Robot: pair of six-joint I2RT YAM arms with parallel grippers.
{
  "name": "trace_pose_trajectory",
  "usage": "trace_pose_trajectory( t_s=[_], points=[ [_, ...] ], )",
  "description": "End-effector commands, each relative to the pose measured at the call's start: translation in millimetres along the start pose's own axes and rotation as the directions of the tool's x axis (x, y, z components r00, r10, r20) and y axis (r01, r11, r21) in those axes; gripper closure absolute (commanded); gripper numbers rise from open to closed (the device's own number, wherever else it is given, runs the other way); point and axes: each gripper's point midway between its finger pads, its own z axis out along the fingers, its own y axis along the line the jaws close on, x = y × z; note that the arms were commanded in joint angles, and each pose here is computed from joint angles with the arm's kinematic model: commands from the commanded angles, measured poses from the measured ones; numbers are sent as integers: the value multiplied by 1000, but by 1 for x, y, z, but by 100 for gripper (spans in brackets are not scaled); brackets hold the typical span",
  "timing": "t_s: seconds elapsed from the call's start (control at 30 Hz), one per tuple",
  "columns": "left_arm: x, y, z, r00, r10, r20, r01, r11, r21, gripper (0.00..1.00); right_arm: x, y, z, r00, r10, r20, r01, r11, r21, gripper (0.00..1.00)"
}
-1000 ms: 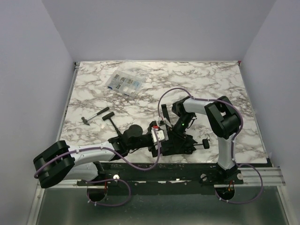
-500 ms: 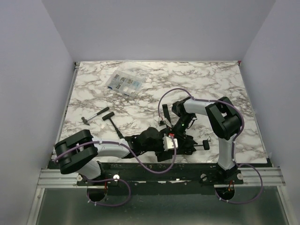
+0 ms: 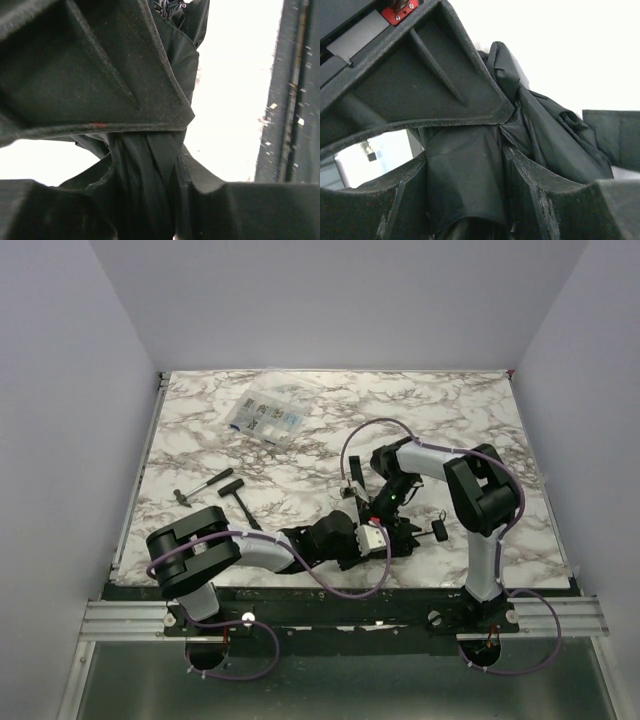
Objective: Put away the umbrella
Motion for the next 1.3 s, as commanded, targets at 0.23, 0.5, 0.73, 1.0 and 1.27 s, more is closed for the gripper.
trace_pose_trajectory(
  t_s=[0.23, 0.5, 0.73, 1.0, 1.27],
  points=[
    [83, -8, -6, 939, -228, -257, 235, 972, -6, 97, -49, -92, -139, 955, -262, 141, 184, 893, 411, 0],
    [84, -4, -12, 852, -458, -255, 486, 872, 60, 98, -66, -52, -200, 771, -611, 180, 438, 714, 547, 0],
    [90, -1, -12, 725, -605, -328, 669, 733, 126, 98, -40, -7, -119, 391, -920, -28, 806, 328, 493, 0],
    [106, -5, -7, 561, -713, -421, 810, 576, 104, 98, -54, -22, -83, 393, -900, -187, 813, 245, 528, 0],
    [101, 6, -6, 498, -767, -404, 857, 508, 93, 97, -5, -73, -56, 528, -772, -354, 784, 283, 553, 19]
  ],
)
